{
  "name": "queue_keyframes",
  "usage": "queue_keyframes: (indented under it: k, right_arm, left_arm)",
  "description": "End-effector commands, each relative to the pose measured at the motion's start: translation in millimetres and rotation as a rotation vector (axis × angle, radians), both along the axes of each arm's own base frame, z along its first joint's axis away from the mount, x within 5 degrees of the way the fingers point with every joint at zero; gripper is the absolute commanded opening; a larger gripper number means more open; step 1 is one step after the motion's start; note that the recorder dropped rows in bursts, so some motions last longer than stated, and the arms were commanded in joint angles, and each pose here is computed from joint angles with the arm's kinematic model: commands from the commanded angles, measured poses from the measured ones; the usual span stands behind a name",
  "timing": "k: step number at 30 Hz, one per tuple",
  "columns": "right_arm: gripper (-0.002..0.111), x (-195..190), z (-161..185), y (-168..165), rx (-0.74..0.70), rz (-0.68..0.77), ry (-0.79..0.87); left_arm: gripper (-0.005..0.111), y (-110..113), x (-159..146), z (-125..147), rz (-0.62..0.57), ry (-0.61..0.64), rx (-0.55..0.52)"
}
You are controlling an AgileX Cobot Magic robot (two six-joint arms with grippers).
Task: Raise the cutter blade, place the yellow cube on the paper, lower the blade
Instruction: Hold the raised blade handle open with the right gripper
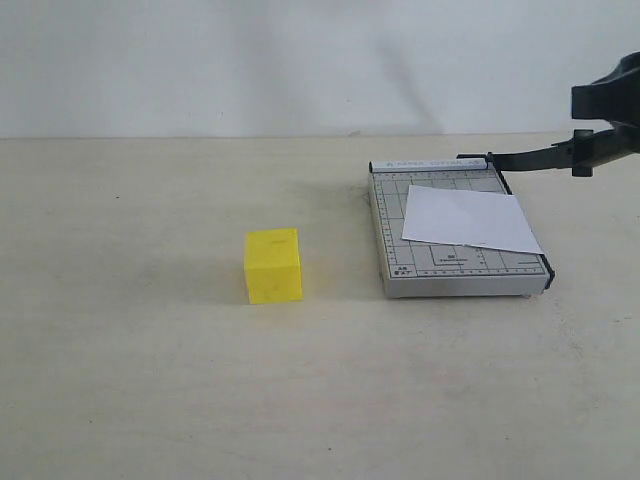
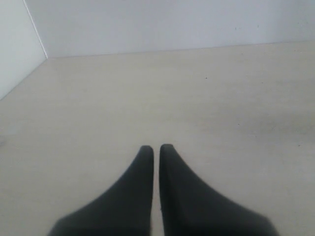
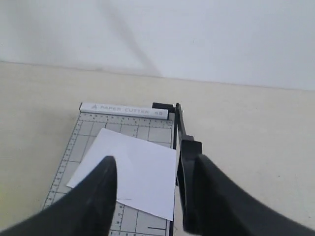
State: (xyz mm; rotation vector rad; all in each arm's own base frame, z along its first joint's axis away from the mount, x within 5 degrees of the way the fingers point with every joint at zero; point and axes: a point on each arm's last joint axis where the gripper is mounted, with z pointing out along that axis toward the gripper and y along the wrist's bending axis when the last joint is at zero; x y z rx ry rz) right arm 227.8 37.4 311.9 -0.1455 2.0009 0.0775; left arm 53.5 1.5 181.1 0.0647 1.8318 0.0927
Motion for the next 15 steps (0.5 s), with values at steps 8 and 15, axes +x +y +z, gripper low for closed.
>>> queue_keyframes:
  k: [8,15]
  right_arm:
    - [0.046,-130.5,-30.6,-22.0,0.125,-0.009,-0.217]
    - [0.043,-191.4,-35.2,-32.8,0.258,-0.016,-0.419]
  left_arm:
    - [0.004,0.2,0.1,1.7,0.004,-0.011,-0.007]
    - [0.004,0.2,0.1,1.7,0.004,-0.011,-0.007]
